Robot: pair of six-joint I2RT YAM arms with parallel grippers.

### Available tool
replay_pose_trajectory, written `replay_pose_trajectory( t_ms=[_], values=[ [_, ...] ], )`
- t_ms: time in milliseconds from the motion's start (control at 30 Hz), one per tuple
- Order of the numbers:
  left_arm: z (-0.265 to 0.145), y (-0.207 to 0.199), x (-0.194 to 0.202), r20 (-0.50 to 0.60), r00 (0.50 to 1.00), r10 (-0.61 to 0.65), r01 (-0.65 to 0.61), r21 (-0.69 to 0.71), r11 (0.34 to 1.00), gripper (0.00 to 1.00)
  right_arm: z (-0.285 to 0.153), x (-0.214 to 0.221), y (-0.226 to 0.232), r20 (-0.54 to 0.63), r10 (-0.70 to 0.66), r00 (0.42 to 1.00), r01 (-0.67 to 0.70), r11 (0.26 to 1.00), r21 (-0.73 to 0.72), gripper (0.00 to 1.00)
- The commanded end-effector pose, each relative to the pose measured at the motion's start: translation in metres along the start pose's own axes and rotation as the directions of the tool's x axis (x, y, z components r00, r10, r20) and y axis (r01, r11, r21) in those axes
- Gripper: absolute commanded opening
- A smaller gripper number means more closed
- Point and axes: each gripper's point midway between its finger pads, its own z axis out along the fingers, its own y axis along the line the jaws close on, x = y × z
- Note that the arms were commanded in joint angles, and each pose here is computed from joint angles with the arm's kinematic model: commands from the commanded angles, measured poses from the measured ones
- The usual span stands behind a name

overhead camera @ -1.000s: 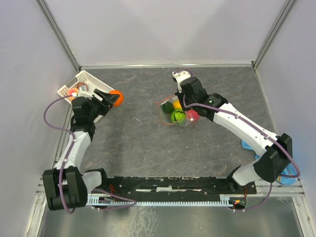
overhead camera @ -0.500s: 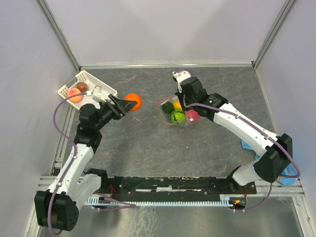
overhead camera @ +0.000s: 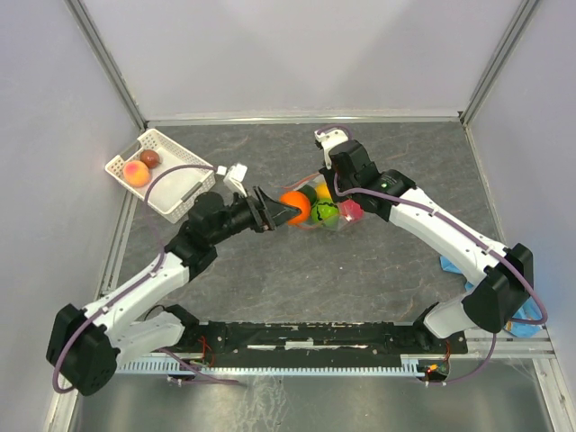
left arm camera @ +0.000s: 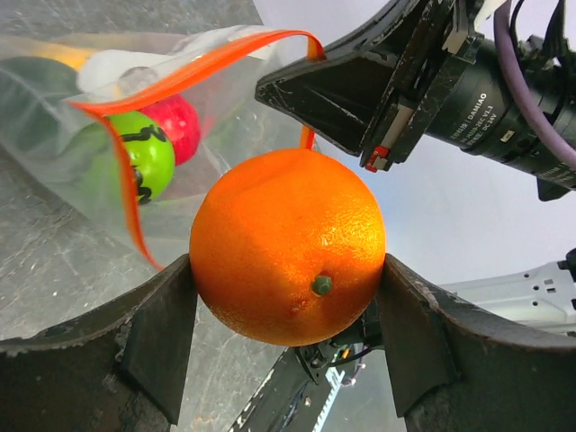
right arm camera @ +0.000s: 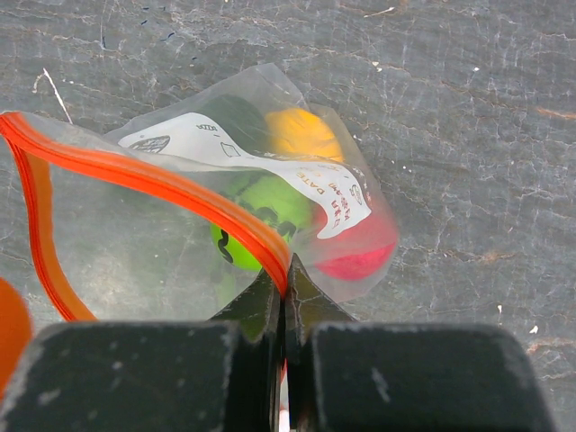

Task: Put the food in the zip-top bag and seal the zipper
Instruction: Place the fake fruit in the zipper food storage bag.

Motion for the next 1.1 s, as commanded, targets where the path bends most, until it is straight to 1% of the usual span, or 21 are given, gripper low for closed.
replay_pose_trajectory(
  t_ms=[0, 133, 400, 533, 700, 800, 933, 1067],
  values=[
    [0.02, -0.037, -0.025, 0.093, 0.988, 0.12, -0.127, 0.07, 0.989, 0.52, -0.016, -0.023, -0.003, 0.091, 0.035, 0.995, -0.034, 0.999, -0.008, 0.02],
    [0.037, -0.037, -0.022, 0.093, 0.986, 0.14, -0.145, 0.059, 0.988, 0.52, -0.018, -0.024, -0.002, 0.096, 0.036, 0.995, -0.034, 0.999, -0.016, 0.02],
    [0.064, -0.021, -0.018, 0.088, 0.98, 0.178, -0.177, -0.021, 0.984, 0.51, -0.021, -0.025, 0.003, 0.102, 0.042, 0.994, -0.038, 0.998, -0.047, 0.02],
    [0.073, -0.007, -0.015, 0.079, 0.979, 0.187, -0.181, -0.084, 0.98, 0.52, -0.022, -0.025, 0.005, 0.102, 0.047, 0.994, -0.041, 0.997, -0.063, 0.02],
    [0.083, 0.002, -0.013, 0.068, 0.978, 0.198, -0.188, -0.128, 0.974, 0.55, -0.022, -0.026, 0.012, 0.102, 0.053, 0.993, -0.043, 0.995, -0.095, 0.02],
    [0.091, 0.012, -0.01, 0.053, 0.978, 0.203, -0.19, -0.177, 0.966, 0.56, -0.022, -0.027, 0.013, 0.105, 0.058, 0.993, -0.047, 0.994, -0.103, 0.02],
    [0.097, 0.031, -0.012, 0.062, 0.975, 0.214, -0.189, -0.274, 0.943, 0.58, -0.023, -0.027, 0.014, 0.106, 0.061, 0.992, -0.049, 0.993, -0.111, 0.02],
    [0.108, 0.036, -0.009, 0.059, 0.976, 0.209, -0.183, -0.294, 0.938, 0.59, -0.025, -0.029, 0.017, 0.112, 0.066, 0.991, -0.052, 0.99, -0.128, 0.02]
  ],
)
